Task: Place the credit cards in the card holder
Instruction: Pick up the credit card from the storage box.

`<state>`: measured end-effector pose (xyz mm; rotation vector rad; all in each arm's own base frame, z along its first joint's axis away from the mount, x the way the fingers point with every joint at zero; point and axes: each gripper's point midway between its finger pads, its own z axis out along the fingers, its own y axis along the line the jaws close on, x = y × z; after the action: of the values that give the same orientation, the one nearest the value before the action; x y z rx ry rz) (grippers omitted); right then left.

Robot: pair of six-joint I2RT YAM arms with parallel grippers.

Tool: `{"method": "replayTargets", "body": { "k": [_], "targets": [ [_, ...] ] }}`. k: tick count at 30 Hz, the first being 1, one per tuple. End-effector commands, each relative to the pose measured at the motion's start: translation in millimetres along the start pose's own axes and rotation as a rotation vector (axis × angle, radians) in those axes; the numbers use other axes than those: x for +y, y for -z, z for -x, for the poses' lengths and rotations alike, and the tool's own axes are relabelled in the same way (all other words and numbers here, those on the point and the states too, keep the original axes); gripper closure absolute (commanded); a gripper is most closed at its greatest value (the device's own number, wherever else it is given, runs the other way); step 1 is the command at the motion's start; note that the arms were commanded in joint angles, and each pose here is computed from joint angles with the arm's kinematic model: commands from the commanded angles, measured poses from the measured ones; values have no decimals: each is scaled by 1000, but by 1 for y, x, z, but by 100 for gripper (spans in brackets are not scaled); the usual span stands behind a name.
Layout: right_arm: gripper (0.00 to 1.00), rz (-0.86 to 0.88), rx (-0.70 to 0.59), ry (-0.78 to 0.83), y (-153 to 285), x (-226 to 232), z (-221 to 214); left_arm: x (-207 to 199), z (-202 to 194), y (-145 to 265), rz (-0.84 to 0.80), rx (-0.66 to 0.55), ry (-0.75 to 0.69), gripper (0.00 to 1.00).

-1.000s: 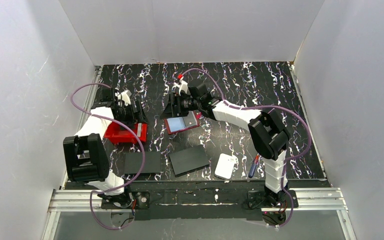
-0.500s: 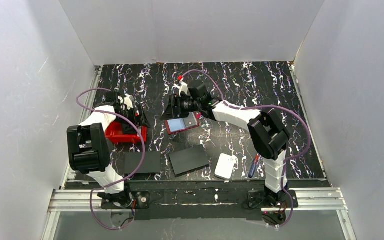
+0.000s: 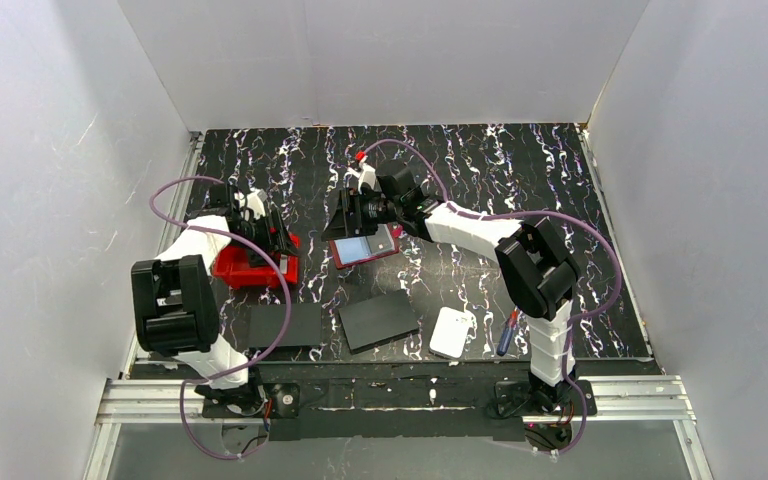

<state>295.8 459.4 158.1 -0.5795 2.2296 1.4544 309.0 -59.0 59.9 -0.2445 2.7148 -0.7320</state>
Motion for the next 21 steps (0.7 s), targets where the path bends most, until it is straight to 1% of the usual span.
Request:
{"method": "replayTargets", "body": {
  "k": [1,5,10,15,18,21],
  "targets": [
    [28,31,-2,20,-3,3,0,-11,1,14,-32,-42,-28,43],
    [28,33,-4,19,-3,4,1,-11,1,14,-26,-47,-31,49],
    [28,33,-4,19,-3,4,1,-9,0,14,-18,-40,-31,59],
    [28,33,1,16,-4,3,-1,-4,0,16,19,-41,-37,68],
    [29,33,3,15,-4,2,-2,-2,1,20,39,-50,-47,75],
    [29,34,6,17,-4,3,-2,1,3,23,66,-62,-52,78]
  ]
}}
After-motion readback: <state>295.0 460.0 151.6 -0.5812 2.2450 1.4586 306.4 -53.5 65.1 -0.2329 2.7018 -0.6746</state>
